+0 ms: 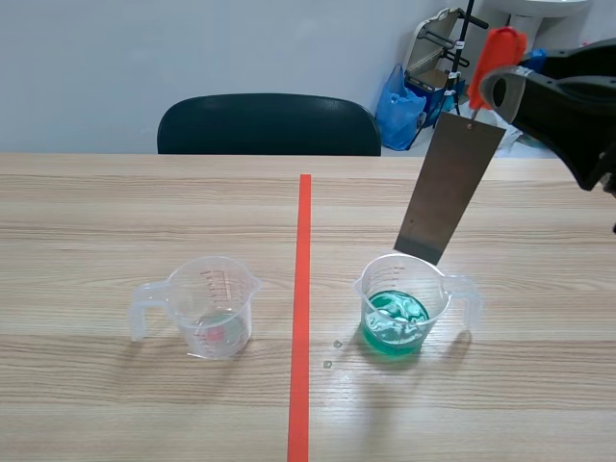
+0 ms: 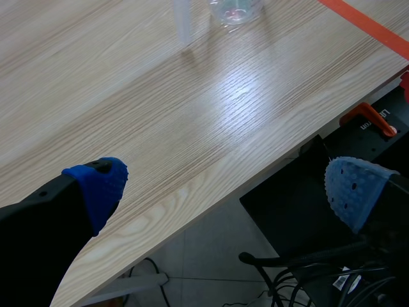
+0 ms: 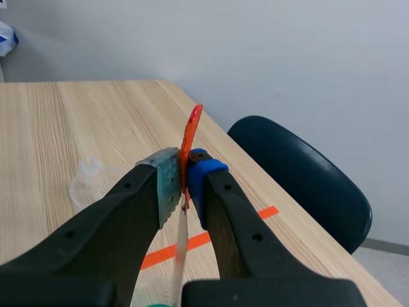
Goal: Do the redox reaction experiment
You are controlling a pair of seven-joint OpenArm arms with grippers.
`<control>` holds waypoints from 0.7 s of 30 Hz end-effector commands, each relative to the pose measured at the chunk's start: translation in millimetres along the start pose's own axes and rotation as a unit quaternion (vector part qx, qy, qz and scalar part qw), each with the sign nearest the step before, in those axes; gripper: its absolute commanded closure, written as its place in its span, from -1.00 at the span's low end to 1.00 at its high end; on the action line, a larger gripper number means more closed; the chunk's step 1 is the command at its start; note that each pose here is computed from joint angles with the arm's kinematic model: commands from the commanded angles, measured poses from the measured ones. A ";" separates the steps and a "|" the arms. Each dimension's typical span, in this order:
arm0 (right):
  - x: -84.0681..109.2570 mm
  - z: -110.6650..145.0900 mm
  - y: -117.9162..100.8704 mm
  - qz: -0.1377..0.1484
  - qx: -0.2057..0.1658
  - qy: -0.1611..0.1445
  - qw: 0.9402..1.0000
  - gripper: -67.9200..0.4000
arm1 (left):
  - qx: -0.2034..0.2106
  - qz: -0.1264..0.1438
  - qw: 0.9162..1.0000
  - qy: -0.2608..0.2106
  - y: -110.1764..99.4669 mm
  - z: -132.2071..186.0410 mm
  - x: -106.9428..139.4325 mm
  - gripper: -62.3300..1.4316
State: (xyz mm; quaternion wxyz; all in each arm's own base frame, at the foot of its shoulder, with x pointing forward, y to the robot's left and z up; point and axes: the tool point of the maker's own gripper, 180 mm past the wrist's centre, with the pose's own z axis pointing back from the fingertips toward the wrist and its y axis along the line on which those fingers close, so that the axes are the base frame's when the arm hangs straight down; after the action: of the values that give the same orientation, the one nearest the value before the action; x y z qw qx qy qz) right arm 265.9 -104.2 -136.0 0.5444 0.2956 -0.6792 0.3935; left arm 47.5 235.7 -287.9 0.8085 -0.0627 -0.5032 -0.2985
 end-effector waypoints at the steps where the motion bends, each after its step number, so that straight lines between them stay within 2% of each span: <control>1: 13.8 -2.2 3.0 0.008 0.007 -0.015 1.000 0.93 | 0.002 0.005 1.000 -0.012 -0.3 -0.6 4.9 -1.00; 4: 18.2 -2.4 2.2 0.015 0.006 -0.015 1.000 0.93 | 0.002 0.005 1.000 -0.012 -0.3 -0.6 4.9 -1.00; 9: 19.7 -1.1 -5.4 0.007 -0.007 -0.011 1.000 0.93 | 0.002 0.005 1.000 -0.012 -0.3 -0.6 4.9 -1.00; 21: 19.2 -1.0 -6.0 0.001 -0.009 -0.009 1.000 0.93 | 0.002 0.005 1.000 -0.012 -0.3 -0.6 4.9 -1.00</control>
State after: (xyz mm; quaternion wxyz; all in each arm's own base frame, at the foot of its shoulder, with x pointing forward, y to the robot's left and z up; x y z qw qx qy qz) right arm 264.2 -103.5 -129.5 0.5549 0.2951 -0.6743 0.3876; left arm 47.5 235.7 -287.9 0.8085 -0.0627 -0.5032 -0.2985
